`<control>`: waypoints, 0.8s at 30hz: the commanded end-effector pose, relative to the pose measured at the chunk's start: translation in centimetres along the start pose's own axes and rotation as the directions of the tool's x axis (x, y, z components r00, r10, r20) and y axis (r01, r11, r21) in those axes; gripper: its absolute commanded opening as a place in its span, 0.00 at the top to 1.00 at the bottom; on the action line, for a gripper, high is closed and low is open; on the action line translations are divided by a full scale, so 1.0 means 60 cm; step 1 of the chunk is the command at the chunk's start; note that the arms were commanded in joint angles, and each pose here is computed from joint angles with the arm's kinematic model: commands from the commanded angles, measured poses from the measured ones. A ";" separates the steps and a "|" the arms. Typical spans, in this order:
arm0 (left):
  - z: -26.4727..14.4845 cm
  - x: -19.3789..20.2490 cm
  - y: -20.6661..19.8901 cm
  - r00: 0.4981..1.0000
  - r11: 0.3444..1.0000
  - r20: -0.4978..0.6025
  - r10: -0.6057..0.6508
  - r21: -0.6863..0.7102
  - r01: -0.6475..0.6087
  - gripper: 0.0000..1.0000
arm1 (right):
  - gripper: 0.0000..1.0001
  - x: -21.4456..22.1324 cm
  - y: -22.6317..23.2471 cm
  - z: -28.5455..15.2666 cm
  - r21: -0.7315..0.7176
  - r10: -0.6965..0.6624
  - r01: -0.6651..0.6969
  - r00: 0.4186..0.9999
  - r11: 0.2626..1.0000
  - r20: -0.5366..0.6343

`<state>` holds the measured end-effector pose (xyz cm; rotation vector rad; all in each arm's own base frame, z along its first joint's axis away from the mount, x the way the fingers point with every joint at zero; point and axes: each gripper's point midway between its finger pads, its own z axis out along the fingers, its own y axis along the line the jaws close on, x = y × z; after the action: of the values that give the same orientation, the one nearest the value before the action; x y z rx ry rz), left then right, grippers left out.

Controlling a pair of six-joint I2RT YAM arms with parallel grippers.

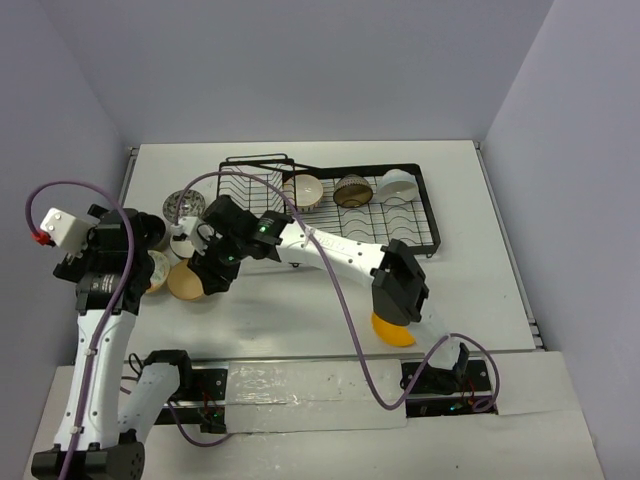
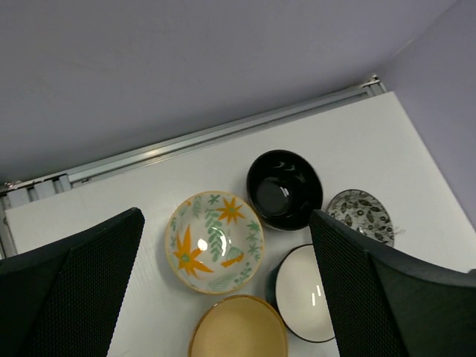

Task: Load the bowls into the dish rack
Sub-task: Pick up the bowl from the corner of the board.

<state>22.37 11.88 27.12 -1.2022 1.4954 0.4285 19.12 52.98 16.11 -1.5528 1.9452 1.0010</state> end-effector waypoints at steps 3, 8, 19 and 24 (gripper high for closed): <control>0.012 0.013 0.017 1.000 1.000 -0.031 -0.002 -0.014 0.002 0.01 | 0.46 -0.029 0.021 0.013 -0.048 -0.062 0.063 0.998 0.997 0.030; 0.020 0.027 0.018 0.999 1.000 -0.050 -0.010 -0.016 0.009 0.01 | 0.45 -0.024 0.021 0.041 -0.070 -0.073 0.073 0.997 0.995 0.005; 0.023 0.030 0.012 0.996 0.998 -0.068 -0.051 0.027 0.053 0.01 | 0.37 -0.025 0.009 0.081 -0.098 -0.094 0.095 0.996 0.991 0.011; 0.023 0.036 0.005 0.995 0.998 -0.084 -0.044 0.045 0.048 0.01 | 0.34 -0.017 0.013 0.101 -0.129 -0.092 0.093 0.996 0.987 0.014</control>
<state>22.45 12.36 24.23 -1.2540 1.5432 0.3476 18.64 57.04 12.31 -1.6719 1.8961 1.0571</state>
